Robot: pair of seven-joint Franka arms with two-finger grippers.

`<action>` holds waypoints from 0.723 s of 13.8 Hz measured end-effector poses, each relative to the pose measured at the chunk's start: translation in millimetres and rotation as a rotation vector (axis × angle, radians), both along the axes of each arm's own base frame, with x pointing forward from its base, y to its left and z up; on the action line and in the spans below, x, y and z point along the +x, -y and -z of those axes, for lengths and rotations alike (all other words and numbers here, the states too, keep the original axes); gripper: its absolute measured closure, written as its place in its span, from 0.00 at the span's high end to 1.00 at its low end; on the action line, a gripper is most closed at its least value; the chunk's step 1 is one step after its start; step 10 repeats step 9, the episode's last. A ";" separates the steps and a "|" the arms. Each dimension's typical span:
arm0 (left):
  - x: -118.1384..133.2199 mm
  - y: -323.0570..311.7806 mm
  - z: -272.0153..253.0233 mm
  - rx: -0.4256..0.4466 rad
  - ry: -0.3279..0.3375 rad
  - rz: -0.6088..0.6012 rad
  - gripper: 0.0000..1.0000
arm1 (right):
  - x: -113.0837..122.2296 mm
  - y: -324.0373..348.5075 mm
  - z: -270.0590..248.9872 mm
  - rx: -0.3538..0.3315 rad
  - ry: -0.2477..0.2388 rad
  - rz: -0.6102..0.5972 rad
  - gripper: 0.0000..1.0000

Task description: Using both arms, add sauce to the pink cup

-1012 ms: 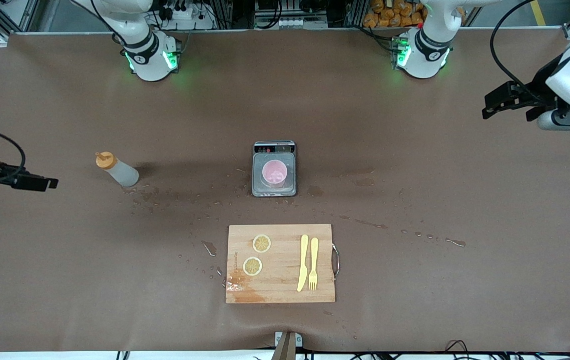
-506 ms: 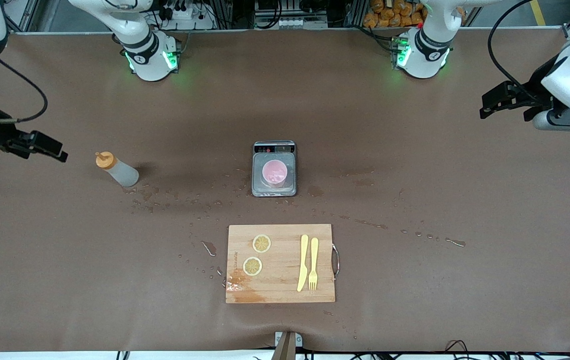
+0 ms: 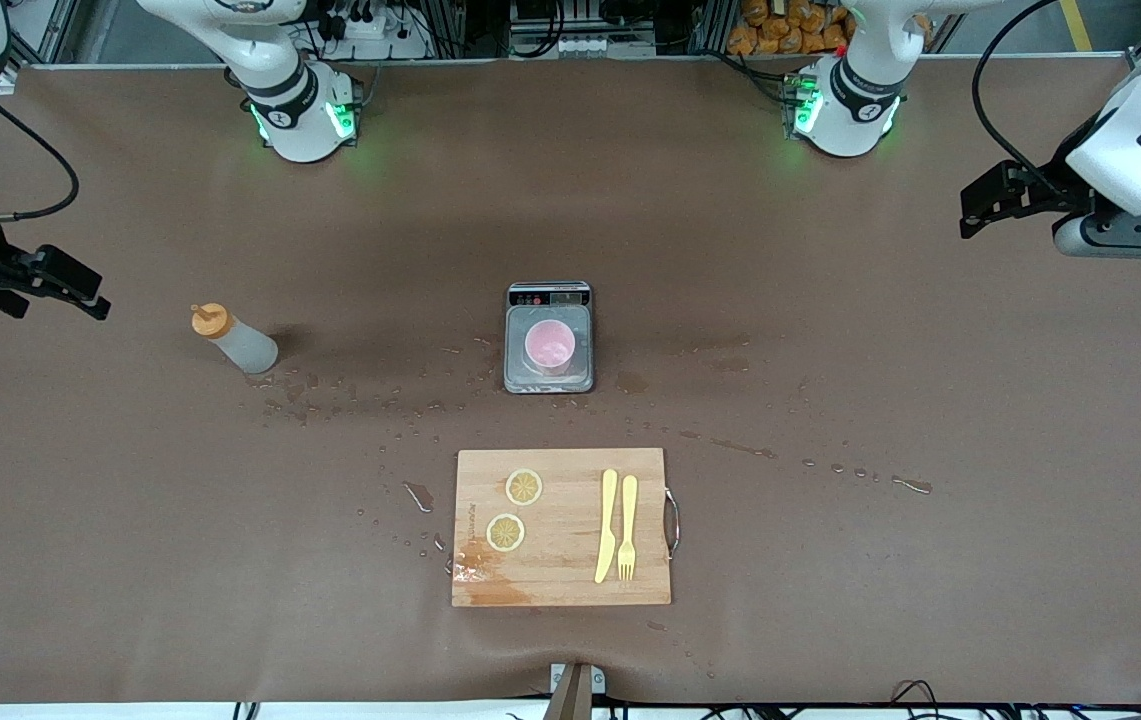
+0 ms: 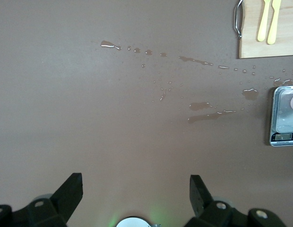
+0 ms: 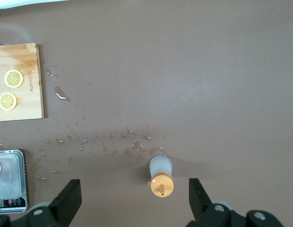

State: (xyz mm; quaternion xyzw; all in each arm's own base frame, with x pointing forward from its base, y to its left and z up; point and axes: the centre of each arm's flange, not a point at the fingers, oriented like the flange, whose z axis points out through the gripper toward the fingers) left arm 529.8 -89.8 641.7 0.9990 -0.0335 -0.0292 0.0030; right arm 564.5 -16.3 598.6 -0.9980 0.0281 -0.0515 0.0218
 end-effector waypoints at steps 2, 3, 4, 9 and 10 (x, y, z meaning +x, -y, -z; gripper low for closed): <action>0.2 -0.1 -1.6 0.001 0.006 0.000 1.00 | 0.7 2.4 -2.6 -0.027 0.008 -0.006 1.00; 0.3 0.1 -1.9 0.001 0.008 0.000 1.00 | 0.9 3.7 -4.3 -0.037 0.012 -0.006 1.00; 0.3 0.2 -2.1 0.001 0.009 0.001 1.00 | 1.1 4.5 -5.1 -0.045 0.013 -0.008 1.00; 0.2 1.3 -2.1 0.001 0.009 0.003 1.00 | 2.4 -7.4 -10.7 -0.056 0.025 -0.034 1.00; 0.2 1.3 -2.1 0.001 0.009 0.003 1.00 | 2.4 -7.4 -10.7 -0.056 0.025 -0.034 1.00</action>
